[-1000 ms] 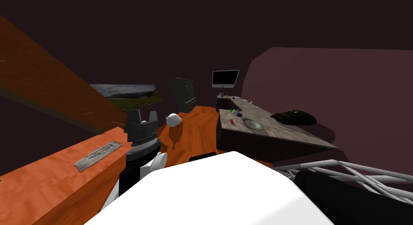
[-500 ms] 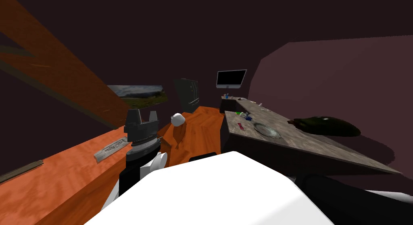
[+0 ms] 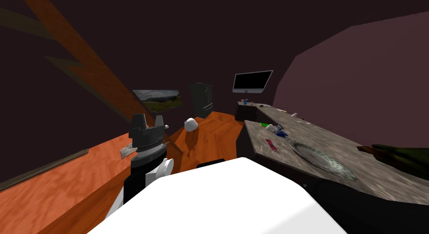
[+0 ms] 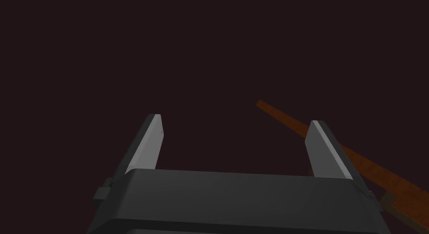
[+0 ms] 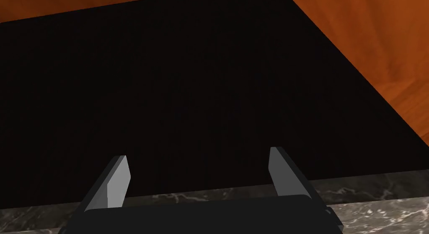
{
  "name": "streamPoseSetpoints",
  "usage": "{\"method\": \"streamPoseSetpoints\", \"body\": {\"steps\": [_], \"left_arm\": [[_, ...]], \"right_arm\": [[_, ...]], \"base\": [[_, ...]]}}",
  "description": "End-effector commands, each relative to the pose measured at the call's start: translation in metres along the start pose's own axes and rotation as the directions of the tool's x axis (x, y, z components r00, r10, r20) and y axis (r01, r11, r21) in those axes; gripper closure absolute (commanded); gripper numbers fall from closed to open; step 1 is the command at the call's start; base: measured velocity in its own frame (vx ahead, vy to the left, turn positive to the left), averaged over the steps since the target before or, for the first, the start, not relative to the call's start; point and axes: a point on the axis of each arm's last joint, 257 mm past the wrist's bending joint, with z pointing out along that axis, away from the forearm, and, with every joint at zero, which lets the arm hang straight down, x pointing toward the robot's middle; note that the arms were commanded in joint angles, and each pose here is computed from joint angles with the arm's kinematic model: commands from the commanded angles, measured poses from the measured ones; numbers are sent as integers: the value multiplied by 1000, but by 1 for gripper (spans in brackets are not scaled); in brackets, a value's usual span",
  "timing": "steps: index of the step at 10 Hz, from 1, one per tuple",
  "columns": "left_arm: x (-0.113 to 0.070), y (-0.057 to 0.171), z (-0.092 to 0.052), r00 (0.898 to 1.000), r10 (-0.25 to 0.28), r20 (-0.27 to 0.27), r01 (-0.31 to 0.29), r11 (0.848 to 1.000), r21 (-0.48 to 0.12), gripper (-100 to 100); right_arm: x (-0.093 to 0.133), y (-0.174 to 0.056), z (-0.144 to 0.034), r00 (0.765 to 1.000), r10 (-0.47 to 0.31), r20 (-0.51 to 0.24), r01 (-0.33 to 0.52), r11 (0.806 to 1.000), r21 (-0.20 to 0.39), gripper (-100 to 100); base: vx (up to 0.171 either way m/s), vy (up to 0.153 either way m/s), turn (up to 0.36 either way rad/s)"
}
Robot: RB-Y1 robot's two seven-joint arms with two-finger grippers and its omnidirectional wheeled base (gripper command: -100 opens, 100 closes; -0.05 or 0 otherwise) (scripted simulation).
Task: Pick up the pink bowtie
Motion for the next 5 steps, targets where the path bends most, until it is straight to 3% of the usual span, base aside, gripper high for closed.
{"method": "streamPoseSetpoints", "body": {"steps": [1, 3, 5], "left_arm": [[0, 0, 0, 1000, 0, 0, 0, 1000, 0, 0], [0, 0, 0, 1000, 0, 0, 0, 1000, 0, 0], [0, 0, 0, 1000, 0, 0, 0, 1000, 0, 0]], "right_arm": [[-9, -7, -2, 1000, -14, -3, 14, 1000, 24, -100], [-21, -9, -3, 1000, -25, 1, 25, 999, 39, -100], [-30, -9, -3, 1000, -30, 7, 29, 999, 46, -100]], "base": [[245, 13, 298], [278, -43, 198], [193, -85, 179]]}}
